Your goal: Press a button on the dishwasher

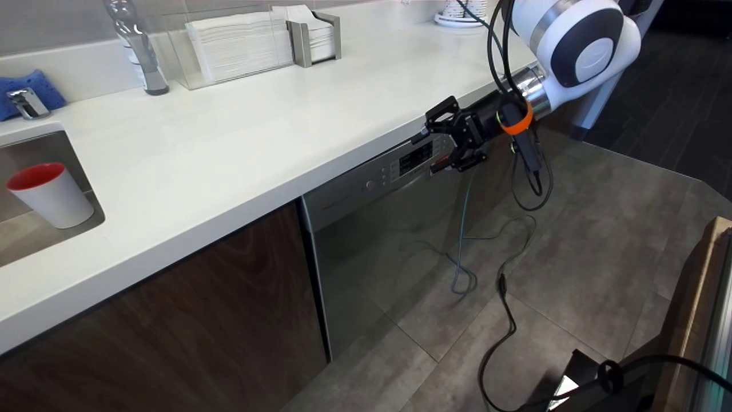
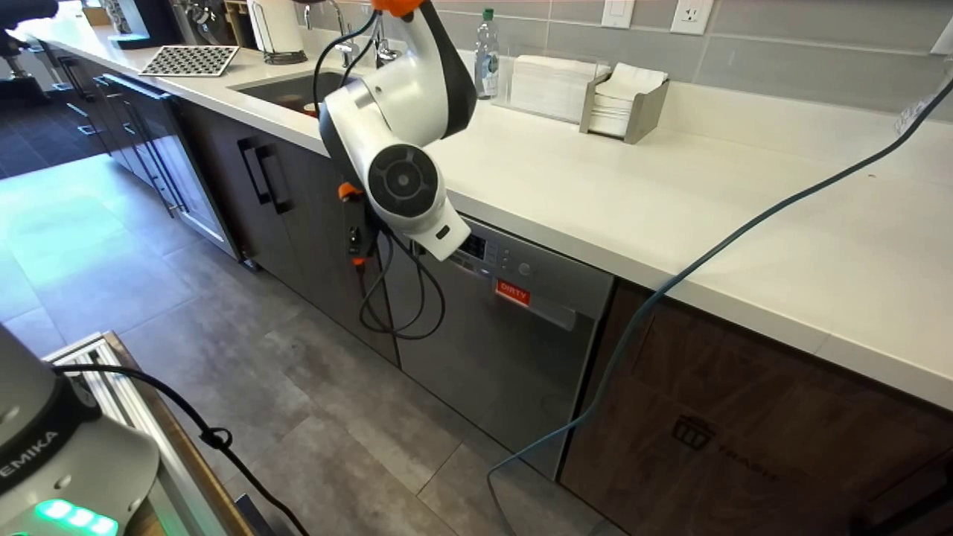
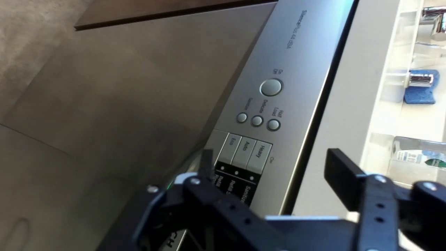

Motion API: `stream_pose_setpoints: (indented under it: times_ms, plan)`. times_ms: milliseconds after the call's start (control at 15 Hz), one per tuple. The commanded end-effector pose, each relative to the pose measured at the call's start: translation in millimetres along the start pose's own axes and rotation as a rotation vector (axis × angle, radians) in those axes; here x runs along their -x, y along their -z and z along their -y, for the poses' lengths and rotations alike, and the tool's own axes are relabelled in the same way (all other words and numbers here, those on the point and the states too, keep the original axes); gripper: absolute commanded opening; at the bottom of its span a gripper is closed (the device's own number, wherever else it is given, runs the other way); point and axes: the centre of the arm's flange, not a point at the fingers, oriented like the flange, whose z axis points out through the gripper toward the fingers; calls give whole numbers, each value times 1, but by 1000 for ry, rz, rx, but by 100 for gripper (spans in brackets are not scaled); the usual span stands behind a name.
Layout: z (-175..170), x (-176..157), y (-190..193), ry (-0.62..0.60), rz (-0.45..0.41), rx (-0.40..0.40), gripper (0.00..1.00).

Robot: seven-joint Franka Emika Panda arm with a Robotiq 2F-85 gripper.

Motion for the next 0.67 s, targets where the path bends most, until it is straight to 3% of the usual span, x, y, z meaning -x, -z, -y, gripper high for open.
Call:
stream_pose_setpoints:
  times_ms: [0,467,600]
  plan:
    - [-8,-3,-27,5,-27,-57,50]
    - [-16,-9,-47,-7,-42,-85,4]
    - [-19,-11,-46,-1,-48,-78,0]
